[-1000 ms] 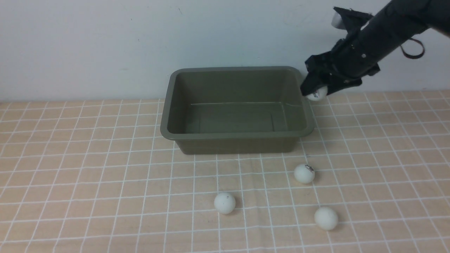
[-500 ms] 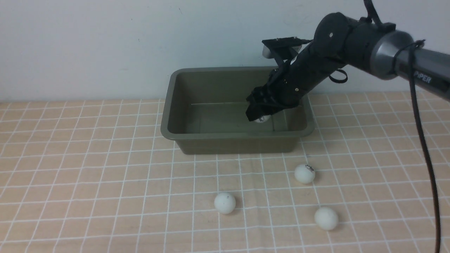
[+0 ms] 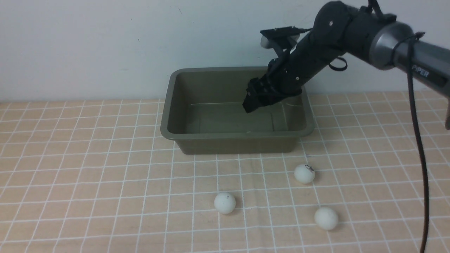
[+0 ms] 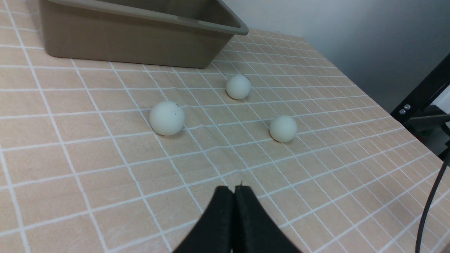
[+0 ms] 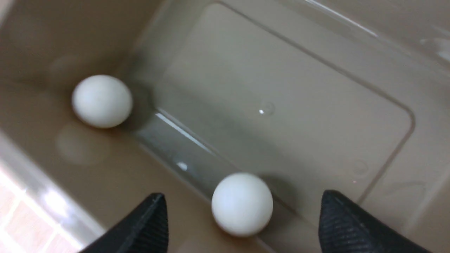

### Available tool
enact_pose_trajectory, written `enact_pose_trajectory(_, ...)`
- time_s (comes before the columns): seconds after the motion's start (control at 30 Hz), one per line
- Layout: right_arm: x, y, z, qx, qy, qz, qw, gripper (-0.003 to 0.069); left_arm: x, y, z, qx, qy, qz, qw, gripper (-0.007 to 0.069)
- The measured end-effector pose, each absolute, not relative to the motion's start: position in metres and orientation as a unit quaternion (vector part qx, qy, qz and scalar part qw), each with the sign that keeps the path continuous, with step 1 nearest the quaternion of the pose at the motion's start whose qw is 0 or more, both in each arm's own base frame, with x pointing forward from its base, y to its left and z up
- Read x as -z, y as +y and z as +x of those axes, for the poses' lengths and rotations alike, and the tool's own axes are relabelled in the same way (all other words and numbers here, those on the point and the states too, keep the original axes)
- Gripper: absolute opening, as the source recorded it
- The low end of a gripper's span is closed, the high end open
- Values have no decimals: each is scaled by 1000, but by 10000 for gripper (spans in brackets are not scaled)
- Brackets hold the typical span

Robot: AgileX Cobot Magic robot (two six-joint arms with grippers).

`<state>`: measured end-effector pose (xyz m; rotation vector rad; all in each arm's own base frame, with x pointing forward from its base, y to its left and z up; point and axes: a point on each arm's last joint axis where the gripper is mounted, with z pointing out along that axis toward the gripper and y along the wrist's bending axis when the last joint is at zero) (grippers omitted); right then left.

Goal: Put the table tennis balls into the box on the light coffee tablecloth.
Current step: 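Release the ping pong ball into the bin and lift the gripper away, then reach for and grasp a ping pong ball on the table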

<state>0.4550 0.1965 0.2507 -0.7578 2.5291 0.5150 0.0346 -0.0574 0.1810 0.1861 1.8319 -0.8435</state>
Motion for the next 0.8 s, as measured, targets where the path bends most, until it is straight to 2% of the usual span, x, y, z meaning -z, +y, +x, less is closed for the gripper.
enact_pose_trajectory(0.1, -284, 192, 456, -161, 912, -291, 241, 519, -181, -58, 34, 354, 768, 79, 528, -69)
enact_pose_trajectory(0.33, -341, 156, 448, -84, 930, -204, 295, 519, -181, -58, 34, 355, 768, 80, 527, -69)
enact_pose_trajectory(0.37, -341, 156, 448, -81, 930, -205, 295, 519, -181, -58, 34, 355, 768, 80, 527, -69)
enact_pose_trajectory(0.43, -369, 143, 431, -70, 927, -185, 318, 519, -181, -58, 34, 356, 768, 81, 526, -69)
enact_pose_trajectory(0.57, -406, 127, 392, -66, 921, -177, 339, 519, -180, -59, 33, 361, 769, 86, 521, -69)
enact_pose_trajectory(0.67, -416, 118, 361, -65, 923, -176, 336, 519, -180, -60, 32, 363, 769, 89, 518, -69)
enact_pose_trajectory(0.8, -398, 109, 334, -60, 939, -170, 293, 519, -180, -61, 31, 369, 770, 96, 511, -69)
